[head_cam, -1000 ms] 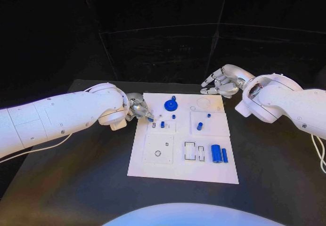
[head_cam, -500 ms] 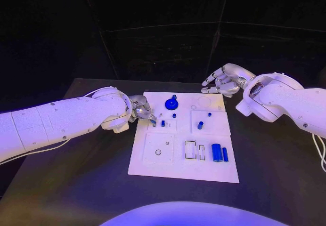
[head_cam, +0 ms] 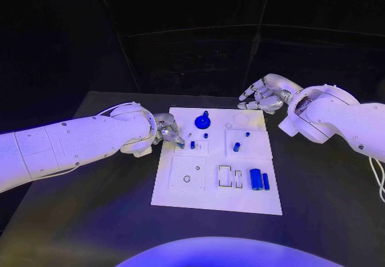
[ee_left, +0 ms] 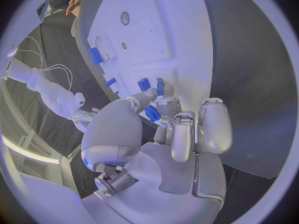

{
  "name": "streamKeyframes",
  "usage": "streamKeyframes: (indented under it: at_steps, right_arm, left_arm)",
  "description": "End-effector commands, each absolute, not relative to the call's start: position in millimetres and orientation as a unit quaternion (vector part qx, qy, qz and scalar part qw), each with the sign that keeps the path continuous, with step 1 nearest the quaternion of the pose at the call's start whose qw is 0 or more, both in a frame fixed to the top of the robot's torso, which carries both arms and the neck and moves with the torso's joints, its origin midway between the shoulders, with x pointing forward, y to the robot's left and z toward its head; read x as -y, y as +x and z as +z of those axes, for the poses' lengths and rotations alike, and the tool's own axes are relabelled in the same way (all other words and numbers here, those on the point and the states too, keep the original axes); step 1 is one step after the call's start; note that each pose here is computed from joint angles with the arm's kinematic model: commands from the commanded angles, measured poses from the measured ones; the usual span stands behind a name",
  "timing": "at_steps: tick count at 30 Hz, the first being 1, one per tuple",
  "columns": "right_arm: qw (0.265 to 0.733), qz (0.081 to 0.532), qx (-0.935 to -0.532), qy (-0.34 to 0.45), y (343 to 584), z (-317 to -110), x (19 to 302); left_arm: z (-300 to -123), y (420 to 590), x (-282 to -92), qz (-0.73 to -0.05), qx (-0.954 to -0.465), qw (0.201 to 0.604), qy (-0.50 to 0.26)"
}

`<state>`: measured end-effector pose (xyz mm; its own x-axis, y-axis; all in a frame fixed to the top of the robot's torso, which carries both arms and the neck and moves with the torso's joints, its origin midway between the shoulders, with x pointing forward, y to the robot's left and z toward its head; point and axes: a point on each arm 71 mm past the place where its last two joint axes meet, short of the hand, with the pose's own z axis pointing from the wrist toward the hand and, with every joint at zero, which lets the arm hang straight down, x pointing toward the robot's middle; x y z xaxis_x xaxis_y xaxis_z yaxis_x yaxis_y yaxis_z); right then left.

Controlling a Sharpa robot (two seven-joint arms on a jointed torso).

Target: Assemble the parts on the task board

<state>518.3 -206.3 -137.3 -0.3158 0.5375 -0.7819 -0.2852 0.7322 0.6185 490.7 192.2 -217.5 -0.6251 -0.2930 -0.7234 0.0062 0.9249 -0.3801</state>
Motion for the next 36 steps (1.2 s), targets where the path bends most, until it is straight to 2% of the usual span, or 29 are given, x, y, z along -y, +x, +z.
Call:
streamKeyframes:
  at_steps: [1,36]
  right_arm:
    - [0.579,0.358,-0.728,0.085,518.3,-135.8,205.7]
    - [0.579,0.359,-0.727,0.084,518.2,-135.6,204.8]
  left_arm:
    - [-217.8,490.1,-190.9,-0.165,-0.888,0.424,-0.062]
    - [-221.6,490.7,-182.7,-0.157,-0.899,0.405,-0.054]
